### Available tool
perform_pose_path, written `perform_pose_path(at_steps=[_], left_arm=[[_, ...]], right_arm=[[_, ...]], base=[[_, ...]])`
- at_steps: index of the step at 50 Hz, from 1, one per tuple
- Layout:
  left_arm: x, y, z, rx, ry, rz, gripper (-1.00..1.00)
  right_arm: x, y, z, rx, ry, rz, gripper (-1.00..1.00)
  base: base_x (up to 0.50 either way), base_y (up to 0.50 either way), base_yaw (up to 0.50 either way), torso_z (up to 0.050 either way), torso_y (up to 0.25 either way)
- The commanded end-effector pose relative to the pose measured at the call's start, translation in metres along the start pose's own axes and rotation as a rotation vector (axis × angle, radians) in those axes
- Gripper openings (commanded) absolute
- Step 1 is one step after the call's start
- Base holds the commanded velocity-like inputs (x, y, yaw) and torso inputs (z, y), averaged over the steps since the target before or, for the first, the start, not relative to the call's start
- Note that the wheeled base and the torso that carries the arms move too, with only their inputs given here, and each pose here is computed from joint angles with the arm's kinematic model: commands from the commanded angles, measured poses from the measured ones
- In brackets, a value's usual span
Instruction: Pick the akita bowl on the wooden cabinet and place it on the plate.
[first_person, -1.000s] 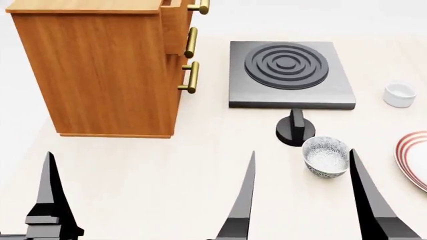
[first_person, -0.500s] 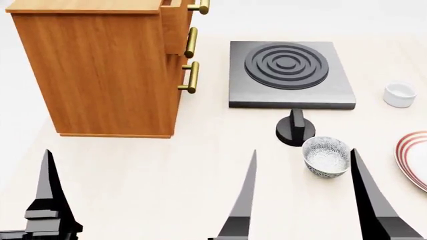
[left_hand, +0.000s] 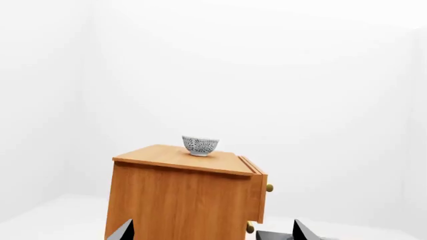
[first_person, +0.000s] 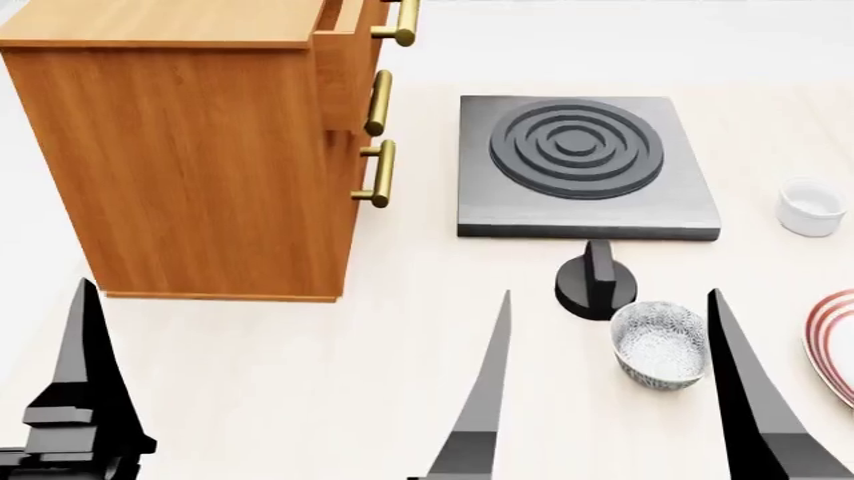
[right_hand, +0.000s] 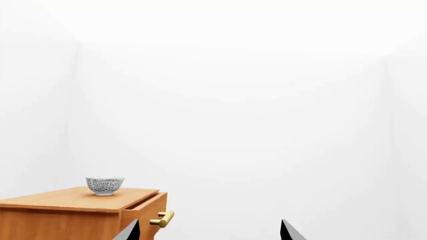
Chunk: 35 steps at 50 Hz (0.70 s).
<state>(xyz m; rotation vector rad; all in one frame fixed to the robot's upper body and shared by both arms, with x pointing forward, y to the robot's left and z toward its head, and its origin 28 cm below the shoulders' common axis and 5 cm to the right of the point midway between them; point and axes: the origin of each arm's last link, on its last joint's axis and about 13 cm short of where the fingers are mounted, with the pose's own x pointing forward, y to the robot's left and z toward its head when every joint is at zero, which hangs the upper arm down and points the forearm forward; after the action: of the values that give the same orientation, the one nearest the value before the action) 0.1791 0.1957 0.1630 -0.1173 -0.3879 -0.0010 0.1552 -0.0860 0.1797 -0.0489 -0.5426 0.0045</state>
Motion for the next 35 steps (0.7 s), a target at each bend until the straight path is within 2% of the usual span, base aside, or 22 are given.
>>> perform_pose_path(at_steps=[1,35], left_arm=[[-0.0004,0.0005,0.0022,0.001,-0.008,-0.007,1.0],[-0.0039,-0.0017,0.0074,-0.012,-0.026,-0.023,1.0]], right_arm=[[-0.0004,0.0007,0.001,0.0,-0.006,0.007,1.0],[-0.0012,0.0004,0.0015,0.001,-0.01,0.012,1.0]], base=[[0.38,0.0,0.0,0.0,0.0],[0.36,0.0,0.0,0.0,0.0]])
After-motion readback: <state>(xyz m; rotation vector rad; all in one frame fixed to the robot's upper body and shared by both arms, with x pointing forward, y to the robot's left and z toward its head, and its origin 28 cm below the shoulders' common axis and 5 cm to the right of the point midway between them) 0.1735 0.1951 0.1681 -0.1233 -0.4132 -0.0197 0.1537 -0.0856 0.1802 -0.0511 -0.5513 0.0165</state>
